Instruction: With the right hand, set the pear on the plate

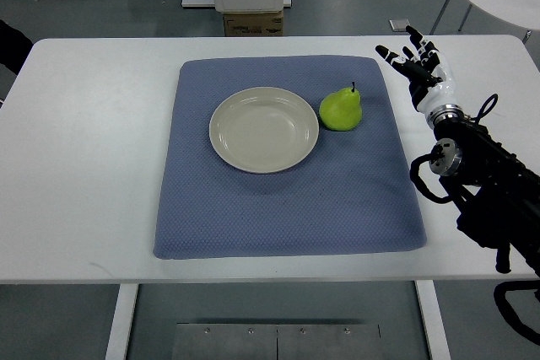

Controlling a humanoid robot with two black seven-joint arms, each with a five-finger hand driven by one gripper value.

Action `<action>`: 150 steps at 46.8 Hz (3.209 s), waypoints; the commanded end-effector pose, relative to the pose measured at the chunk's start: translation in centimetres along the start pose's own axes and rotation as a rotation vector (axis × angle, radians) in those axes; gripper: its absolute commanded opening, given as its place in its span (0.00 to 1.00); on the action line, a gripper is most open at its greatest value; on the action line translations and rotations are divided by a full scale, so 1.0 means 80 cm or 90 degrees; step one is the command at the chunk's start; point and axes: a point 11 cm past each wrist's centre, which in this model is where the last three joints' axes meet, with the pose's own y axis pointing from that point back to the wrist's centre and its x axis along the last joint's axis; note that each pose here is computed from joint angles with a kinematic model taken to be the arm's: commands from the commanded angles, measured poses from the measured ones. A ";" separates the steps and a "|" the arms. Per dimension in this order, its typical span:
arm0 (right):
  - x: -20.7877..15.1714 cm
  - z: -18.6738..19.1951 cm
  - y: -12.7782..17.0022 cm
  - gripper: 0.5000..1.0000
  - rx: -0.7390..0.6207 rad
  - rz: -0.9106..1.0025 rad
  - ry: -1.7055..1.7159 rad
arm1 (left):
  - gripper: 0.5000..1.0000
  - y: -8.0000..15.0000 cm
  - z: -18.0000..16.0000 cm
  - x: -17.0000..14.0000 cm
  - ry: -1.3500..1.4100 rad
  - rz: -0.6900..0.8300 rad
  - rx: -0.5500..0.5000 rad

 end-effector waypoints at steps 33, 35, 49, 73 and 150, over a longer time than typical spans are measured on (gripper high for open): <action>0.010 -0.007 -0.001 1.00 0.005 0.001 0.005 | 1.00 -0.002 0.004 -0.001 0.000 -0.001 -0.004; 0.010 -0.007 -0.001 1.00 0.005 0.000 0.006 | 1.00 -0.002 0.004 -0.001 0.000 -0.001 -0.004; 0.011 -0.012 -0.003 1.00 0.003 -0.006 0.002 | 1.00 -0.002 0.004 -0.001 0.000 -0.001 -0.004; 0.021 -0.047 -0.018 1.00 -0.034 -0.012 0.016 | 1.00 -0.002 0.004 -0.001 0.000 -0.001 -0.004; -0.011 -0.030 -0.010 1.00 -0.089 -0.189 0.198 | 1.00 -0.002 0.004 -0.001 0.000 -0.001 -0.004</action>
